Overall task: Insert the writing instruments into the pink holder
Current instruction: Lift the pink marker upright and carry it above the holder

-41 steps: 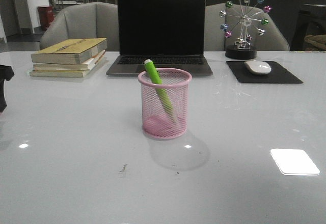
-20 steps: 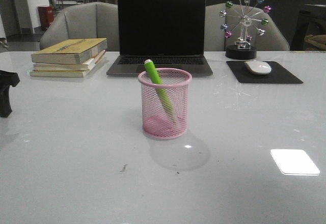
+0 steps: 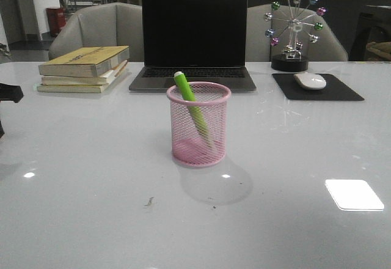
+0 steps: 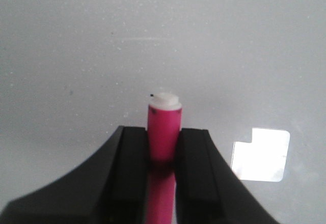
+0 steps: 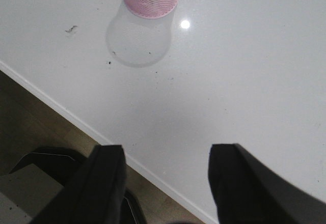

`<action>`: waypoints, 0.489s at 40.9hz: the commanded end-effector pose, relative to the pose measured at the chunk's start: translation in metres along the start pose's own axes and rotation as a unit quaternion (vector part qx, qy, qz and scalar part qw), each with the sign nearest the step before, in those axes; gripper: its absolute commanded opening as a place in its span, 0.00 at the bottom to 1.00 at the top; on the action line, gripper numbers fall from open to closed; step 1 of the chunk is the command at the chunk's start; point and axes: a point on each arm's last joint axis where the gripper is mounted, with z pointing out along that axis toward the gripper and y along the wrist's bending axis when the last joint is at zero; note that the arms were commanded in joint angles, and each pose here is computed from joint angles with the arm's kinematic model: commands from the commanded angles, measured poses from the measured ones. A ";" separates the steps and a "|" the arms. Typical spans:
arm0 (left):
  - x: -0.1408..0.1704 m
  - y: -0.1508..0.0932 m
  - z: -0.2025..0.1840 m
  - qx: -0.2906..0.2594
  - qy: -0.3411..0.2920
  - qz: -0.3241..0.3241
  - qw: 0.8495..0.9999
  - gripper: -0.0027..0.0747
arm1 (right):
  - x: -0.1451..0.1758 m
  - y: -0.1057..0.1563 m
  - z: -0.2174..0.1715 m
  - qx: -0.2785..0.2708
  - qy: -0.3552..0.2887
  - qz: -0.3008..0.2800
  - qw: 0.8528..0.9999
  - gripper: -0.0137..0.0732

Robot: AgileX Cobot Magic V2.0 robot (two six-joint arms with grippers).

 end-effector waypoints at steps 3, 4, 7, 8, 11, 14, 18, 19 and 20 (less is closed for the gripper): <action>-0.001 -0.013 -0.072 0.026 -0.140 0.006 0.990 0.15 | -0.010 -0.002 -0.009 0.006 -0.045 0.000 0.999 0.70; 0.004 -0.016 -0.076 0.031 -0.151 0.009 0.988 0.15 | -0.010 -0.002 -0.009 0.006 -0.045 0.000 0.999 0.70; 0.015 -0.027 -0.097 0.036 -0.202 0.015 0.979 0.15 | -0.010 -0.002 -0.009 0.006 -0.045 0.000 0.999 0.70; 0.017 -0.030 -0.106 0.036 -0.222 0.016 0.974 0.15 | -0.010 -0.002 -0.009 0.006 -0.045 0.000 0.999 0.70; 0.031 -0.042 -0.128 0.034 -0.279 0.025 0.959 0.15 | -0.010 -0.002 -0.009 0.006 -0.045 0.000 0.999 0.70; 0.046 -0.058 -0.149 0.038 -0.336 0.039 0.940 0.15 | -0.010 -0.002 -0.009 0.006 -0.045 0.000 0.999 0.70; 0.067 -0.080 -0.174 0.056 -0.413 0.049 0.908 0.15 | -0.010 -0.002 -0.009 0.006 -0.045 0.000 0.999 0.70; 0.073 -0.088 -0.181 0.063 -0.437 0.054 0.896 0.15 | -0.010 -0.002 -0.009 0.006 -0.045 0.000 0.999 0.70; 0.078 -0.095 -0.182 0.072 -0.446 0.056 0.890 0.15 | -0.010 -0.002 -0.009 0.006 -0.045 0.000 0.999 0.70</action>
